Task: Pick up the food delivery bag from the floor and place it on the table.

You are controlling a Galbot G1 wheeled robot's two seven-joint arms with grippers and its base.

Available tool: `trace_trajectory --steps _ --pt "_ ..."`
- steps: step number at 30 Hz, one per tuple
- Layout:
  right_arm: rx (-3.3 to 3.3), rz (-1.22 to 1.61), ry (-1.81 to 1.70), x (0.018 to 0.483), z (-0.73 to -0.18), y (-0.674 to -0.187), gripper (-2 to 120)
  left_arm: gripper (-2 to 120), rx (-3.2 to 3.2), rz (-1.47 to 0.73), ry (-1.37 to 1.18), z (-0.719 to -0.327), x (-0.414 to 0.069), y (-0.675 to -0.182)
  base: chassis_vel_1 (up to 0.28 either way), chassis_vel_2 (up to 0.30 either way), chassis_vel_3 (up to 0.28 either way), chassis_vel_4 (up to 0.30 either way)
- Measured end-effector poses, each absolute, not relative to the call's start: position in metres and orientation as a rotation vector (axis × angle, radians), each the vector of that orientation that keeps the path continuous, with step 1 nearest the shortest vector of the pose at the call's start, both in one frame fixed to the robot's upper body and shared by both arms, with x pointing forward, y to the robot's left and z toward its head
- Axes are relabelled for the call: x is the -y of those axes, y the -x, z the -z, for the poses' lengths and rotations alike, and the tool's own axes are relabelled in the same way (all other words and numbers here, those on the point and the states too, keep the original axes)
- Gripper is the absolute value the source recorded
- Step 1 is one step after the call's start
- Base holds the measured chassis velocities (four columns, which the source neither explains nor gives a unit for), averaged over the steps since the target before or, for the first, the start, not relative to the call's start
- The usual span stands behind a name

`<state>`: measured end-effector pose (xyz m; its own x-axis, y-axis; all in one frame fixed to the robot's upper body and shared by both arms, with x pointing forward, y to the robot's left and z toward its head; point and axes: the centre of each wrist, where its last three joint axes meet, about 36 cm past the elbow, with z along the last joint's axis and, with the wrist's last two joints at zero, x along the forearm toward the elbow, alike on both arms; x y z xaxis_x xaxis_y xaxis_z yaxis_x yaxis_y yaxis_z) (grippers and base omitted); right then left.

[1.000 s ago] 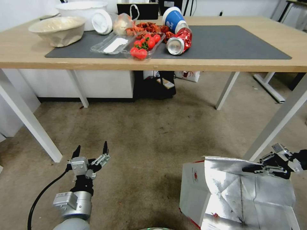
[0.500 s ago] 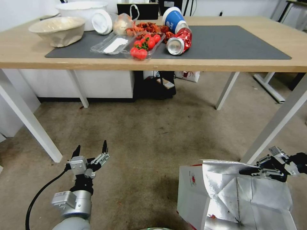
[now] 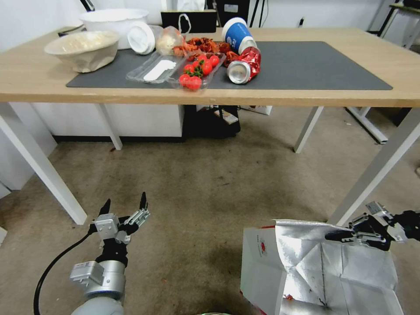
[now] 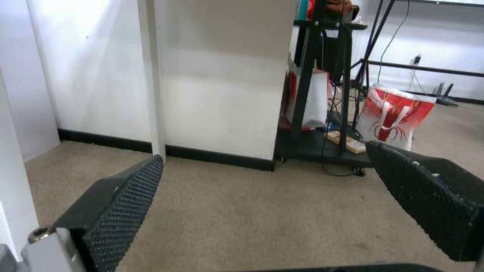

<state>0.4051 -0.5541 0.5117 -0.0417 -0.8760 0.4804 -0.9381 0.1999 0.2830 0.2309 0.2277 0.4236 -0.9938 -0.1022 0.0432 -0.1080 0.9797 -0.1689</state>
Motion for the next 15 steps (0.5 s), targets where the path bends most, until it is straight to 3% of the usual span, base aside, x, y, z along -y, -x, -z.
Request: trace_trajectory --steps 15 --pt "1.928 -0.14 -1.686 0.5535 -0.5112 -0.4049 0 100 3.086 -0.268 -0.162 -0.4244 -0.2284 -0.2312 0.0 0.0 0.0 0.0"
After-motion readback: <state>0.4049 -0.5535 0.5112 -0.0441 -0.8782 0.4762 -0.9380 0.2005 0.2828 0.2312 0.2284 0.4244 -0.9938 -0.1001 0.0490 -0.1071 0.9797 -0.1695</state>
